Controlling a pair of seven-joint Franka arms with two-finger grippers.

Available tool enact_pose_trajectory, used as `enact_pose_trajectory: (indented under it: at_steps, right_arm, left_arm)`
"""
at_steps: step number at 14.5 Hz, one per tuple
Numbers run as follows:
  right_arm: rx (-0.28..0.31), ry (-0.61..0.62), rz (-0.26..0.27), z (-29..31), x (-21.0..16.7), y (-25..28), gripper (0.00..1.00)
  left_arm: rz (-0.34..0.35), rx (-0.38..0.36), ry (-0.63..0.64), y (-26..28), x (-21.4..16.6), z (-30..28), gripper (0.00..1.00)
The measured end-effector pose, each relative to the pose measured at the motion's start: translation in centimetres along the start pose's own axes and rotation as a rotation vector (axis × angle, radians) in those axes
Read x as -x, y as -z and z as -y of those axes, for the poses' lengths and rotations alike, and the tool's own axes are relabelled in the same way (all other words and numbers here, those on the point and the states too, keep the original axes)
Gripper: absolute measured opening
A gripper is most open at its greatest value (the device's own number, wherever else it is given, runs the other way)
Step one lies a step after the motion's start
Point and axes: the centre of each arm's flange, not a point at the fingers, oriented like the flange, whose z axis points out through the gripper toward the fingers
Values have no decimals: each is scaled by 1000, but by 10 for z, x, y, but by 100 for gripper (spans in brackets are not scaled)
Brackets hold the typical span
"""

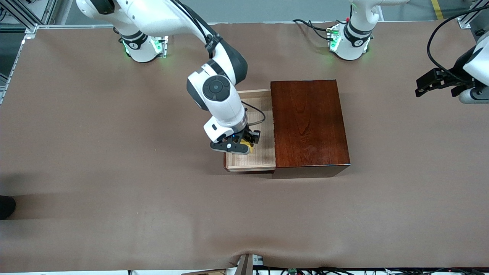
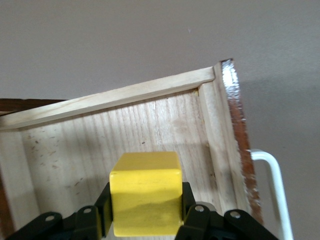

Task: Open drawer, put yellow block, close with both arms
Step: 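Carry the yellow cube with the right gripper and lower it into the drawer, then open the right gripper and withdraw it while the left gripper approaches the drawer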

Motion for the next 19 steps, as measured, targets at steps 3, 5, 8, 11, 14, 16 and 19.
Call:
enact_pose_trajectory:
  at_steps: [3,5,8,11,14,16,19]
  right_arm:
    - [4,8,4,3,5,-13,56]
    - [4,11,6,5,8,-14,56]
    - [-8,7,13,8,10,-12,63]
    - [-25,-1,17,11,9,-6,91]
    - [7,-10,36,7,2,23,100]
    - [32,-35,50,-14,-19,84,100]
    - [96,-5,80,-92,-58,195,100]
  left_arm:
    - [16,-1,-10,-8,-2,-6,100]
    - [22,0,-13,-13,-5,-9,100]
    - [29,-1,25,-21,-9,-24,100]
    - [22,1,131,-42,-24,-63,100]
    - [26,4,223,-61,-35,-85,100]
    - [29,7,297,-75,-41,-112,100]
    - [61,-3,399,-108,-46,-175,100]
